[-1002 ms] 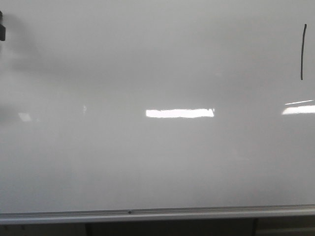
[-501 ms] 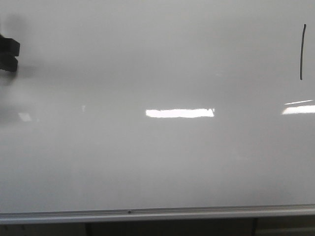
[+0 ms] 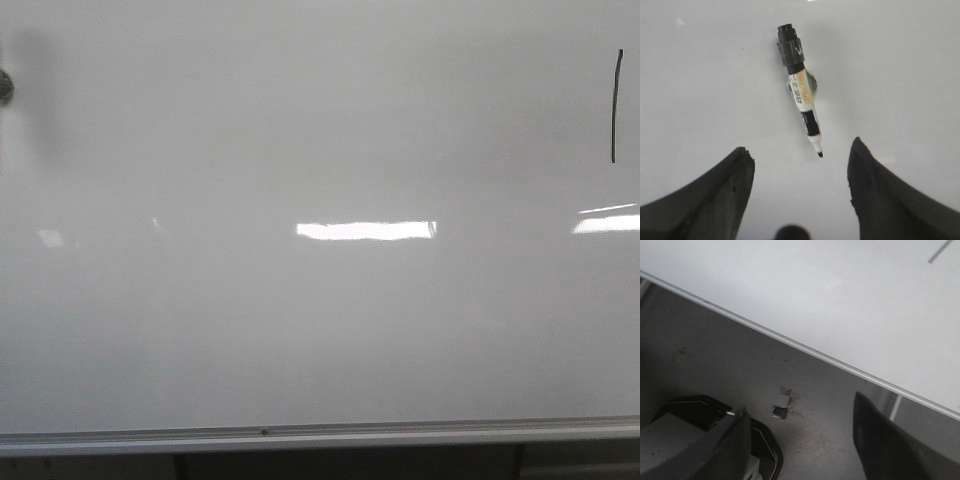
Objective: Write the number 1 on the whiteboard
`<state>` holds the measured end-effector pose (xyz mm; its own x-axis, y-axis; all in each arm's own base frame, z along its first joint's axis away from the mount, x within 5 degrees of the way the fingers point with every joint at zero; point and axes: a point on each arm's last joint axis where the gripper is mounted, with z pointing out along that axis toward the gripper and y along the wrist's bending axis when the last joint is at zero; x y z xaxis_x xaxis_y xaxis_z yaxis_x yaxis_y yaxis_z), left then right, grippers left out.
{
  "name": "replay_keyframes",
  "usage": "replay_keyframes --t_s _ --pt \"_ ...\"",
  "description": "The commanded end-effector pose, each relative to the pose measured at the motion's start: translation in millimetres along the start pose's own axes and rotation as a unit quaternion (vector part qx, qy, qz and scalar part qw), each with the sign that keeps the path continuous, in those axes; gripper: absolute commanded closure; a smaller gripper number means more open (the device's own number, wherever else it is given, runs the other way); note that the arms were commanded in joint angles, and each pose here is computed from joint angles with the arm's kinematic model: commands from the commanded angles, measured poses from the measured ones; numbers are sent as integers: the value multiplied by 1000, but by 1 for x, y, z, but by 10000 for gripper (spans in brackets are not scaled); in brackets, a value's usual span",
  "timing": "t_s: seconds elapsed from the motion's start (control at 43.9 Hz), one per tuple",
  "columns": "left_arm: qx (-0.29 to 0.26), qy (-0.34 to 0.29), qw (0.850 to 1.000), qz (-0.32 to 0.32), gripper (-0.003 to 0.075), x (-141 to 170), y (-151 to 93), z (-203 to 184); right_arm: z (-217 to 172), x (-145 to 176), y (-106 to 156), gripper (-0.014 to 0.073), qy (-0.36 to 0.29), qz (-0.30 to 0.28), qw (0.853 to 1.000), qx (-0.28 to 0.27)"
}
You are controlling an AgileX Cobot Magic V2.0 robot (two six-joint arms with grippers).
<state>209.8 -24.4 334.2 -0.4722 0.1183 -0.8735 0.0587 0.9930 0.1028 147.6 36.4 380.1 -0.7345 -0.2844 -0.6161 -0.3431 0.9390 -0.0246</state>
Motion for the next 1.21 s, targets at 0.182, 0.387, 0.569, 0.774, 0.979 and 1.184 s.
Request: replay_keyframes --t_s 0.182,0.387,0.569,0.774,0.979,1.184 --pt "26 44 998 -26 309 12 3 -94 -25 30 -1 120 -90 18 995 48" --pt "97 38 995 -3 309 25 -1 -127 -31 64 7 120 -135 27 990 36" --pt "73 18 997 14 310 25 6 -133 -40 81 10 146 -173 26 984 38" --pt "55 16 998 -2 441 25 9 -132 -41 84 11 400 -180 26 983 38" --pt "52 16 998 -8 713 25 10 -132 -42 83 11 663 -183 34 982 37" --pt "57 17 998 -11 739 25 9 -132 -41 84 11 664 -178 34 983 37"
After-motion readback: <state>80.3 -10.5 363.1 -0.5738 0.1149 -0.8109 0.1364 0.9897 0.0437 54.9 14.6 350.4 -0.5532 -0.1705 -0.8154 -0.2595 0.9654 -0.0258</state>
